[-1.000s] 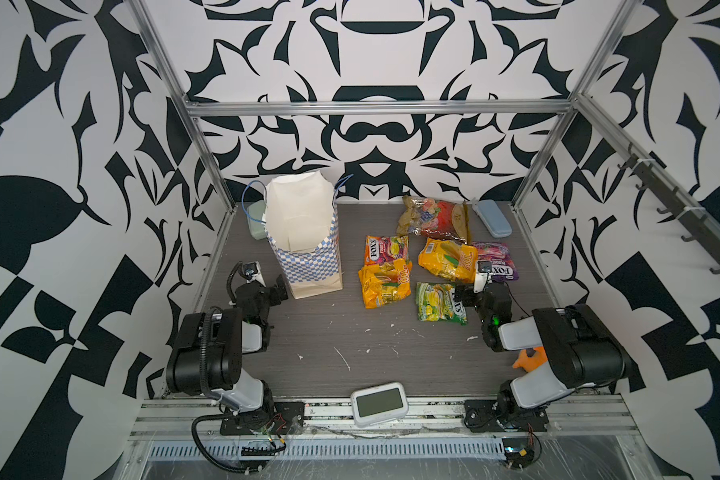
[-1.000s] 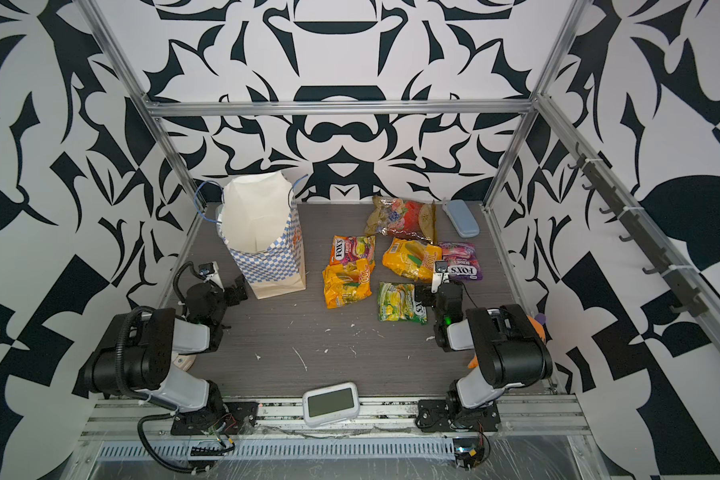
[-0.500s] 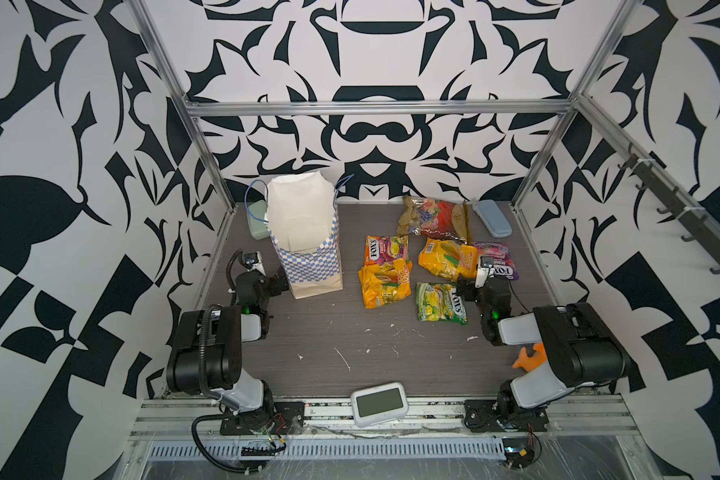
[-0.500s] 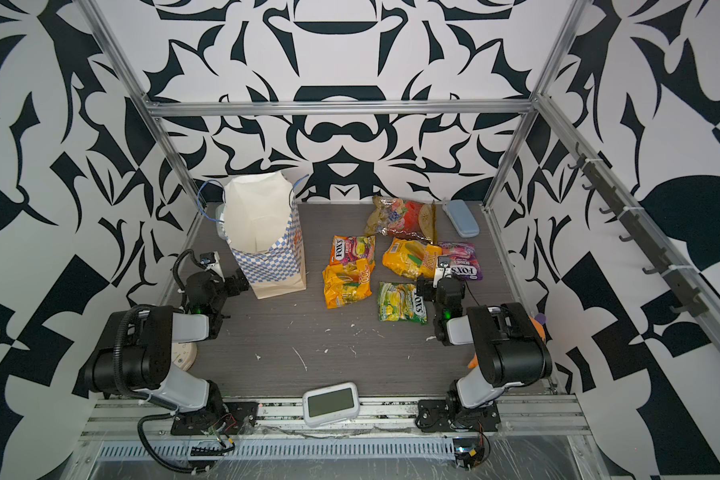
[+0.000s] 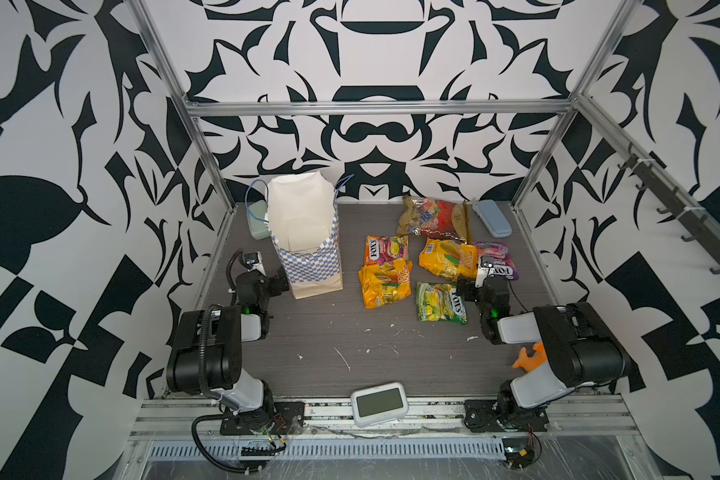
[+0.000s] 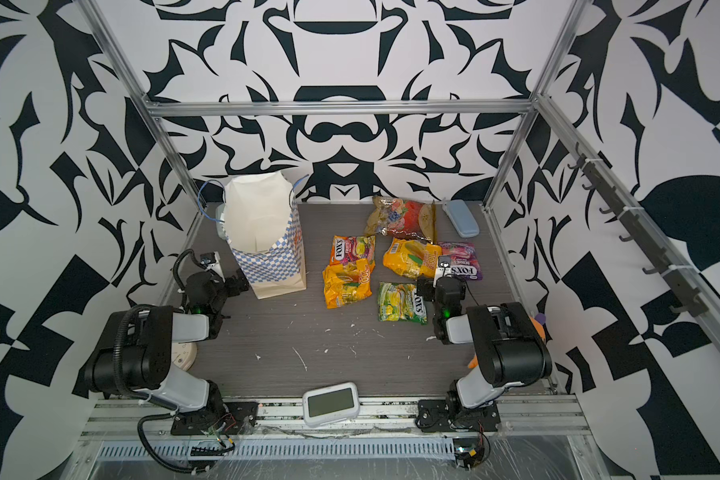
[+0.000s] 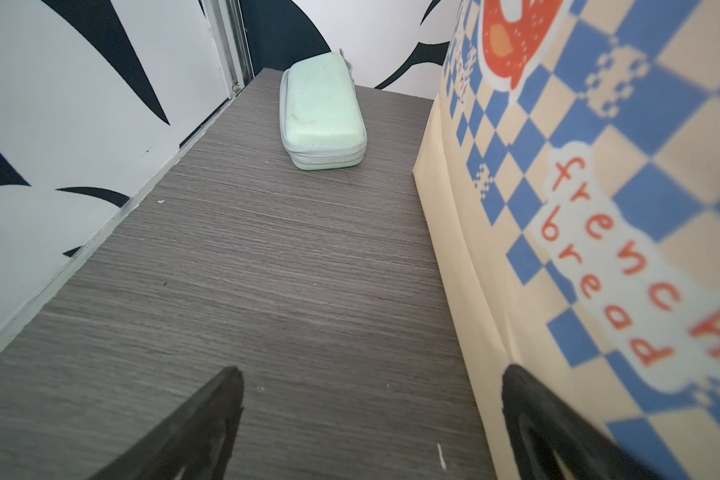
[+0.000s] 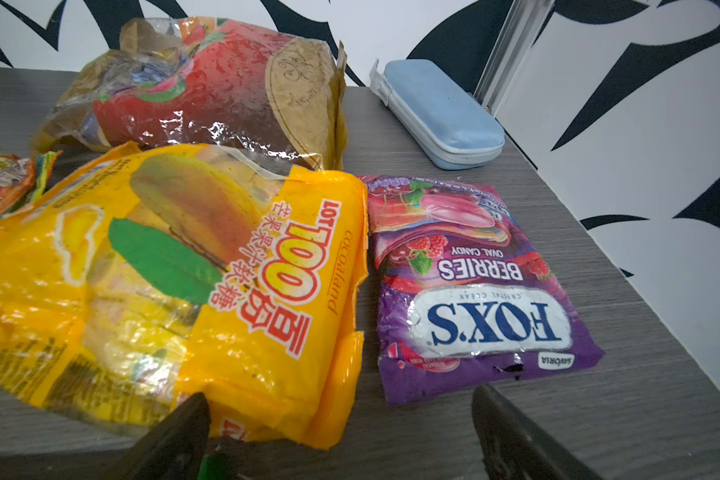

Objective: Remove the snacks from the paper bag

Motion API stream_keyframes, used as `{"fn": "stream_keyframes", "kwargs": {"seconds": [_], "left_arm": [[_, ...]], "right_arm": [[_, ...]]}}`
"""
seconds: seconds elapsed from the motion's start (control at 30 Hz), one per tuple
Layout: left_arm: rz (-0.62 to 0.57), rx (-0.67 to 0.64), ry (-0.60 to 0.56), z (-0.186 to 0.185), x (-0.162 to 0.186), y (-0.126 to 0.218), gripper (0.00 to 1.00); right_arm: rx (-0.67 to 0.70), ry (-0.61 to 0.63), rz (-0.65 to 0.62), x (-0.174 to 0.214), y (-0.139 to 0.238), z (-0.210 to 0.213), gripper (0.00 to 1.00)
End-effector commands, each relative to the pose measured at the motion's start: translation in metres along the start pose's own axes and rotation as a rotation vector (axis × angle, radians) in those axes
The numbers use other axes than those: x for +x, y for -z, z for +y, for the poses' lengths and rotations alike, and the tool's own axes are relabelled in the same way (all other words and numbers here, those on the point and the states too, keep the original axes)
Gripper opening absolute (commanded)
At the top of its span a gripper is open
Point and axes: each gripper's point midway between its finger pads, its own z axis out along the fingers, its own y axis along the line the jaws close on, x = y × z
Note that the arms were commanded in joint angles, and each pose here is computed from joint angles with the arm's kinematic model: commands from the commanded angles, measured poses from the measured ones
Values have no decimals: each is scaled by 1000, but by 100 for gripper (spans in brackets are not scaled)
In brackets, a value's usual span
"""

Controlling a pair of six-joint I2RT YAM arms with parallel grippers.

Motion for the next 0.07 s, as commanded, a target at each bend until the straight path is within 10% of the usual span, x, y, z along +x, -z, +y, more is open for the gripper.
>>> {"fn": "stream_keyframes", "kwargs": {"seconds": [0.0, 0.03], "left_arm": [[-3, 13, -3, -3, -2, -2, 100], [-4, 12, -5, -3, -3, -1, 100]], "right_arm": [[25, -13, -31, -13, -2, -4, 100], [24, -14, -31, -13, -2, -4, 100]]}}
